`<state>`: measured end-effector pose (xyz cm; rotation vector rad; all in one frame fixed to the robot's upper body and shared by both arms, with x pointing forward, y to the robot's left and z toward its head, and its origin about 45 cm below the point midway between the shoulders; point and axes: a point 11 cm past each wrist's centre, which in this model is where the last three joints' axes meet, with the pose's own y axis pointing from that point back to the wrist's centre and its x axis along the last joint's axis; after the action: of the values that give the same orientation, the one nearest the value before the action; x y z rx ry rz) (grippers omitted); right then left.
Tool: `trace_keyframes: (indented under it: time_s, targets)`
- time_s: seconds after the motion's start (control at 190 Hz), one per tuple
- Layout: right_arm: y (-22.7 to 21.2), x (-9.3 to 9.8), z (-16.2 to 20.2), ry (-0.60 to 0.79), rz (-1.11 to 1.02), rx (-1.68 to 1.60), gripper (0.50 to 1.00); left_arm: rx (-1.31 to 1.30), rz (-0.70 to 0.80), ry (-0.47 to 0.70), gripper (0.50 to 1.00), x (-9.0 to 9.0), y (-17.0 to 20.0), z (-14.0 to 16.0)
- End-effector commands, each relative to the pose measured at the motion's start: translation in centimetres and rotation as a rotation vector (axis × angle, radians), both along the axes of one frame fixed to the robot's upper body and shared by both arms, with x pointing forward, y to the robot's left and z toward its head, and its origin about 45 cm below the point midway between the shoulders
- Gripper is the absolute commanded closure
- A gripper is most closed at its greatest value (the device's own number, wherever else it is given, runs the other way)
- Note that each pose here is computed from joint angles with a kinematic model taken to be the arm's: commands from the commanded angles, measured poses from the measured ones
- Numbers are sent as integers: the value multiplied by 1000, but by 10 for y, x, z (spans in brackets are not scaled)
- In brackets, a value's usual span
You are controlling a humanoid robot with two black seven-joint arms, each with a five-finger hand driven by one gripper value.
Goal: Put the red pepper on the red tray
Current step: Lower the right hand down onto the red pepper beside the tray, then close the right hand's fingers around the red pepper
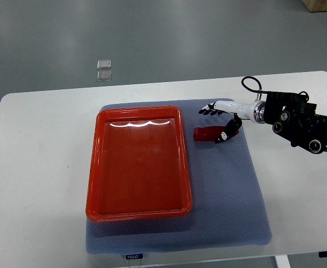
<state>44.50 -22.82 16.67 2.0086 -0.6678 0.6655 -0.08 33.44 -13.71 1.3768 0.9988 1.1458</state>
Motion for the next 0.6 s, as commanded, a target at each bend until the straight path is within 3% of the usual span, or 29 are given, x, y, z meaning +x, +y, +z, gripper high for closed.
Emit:
trace_keyframes:
  time_s: [0.0,0.137,0.189,0.195,0.316,0.442,0.447,0.51,0.594]
  targets:
    - [0,0,0,-13,5,-1,656,0,0,0,500,0,0,0]
    - [0,-1,-1,-13,4,-1,738,0,0,0,500,0,0,0]
    - [0,-1,-1,-13,4,-1,738,0,0,0,500,0,0,0]
    - [1,-2,-3,-9,13,-9,776,-1,0,-1,500,0,0,0]
    - [2,-4,-4,-6,28,-8,844,0,0,0,500,0,0,0]
    - [4,-5,-4,-7,42,-8,883,-1,0,-1,500,0,0,0]
    - [4,-5,-4,-8,46,-9,909,0,0,0,500,0,0,0]
    - [5,-5,-3,-12,48,-9,961,0,0,0,500,0,0,0]
    - [6,-4,0,-18,56,-3,1000,0,0,0,500,0,0,0]
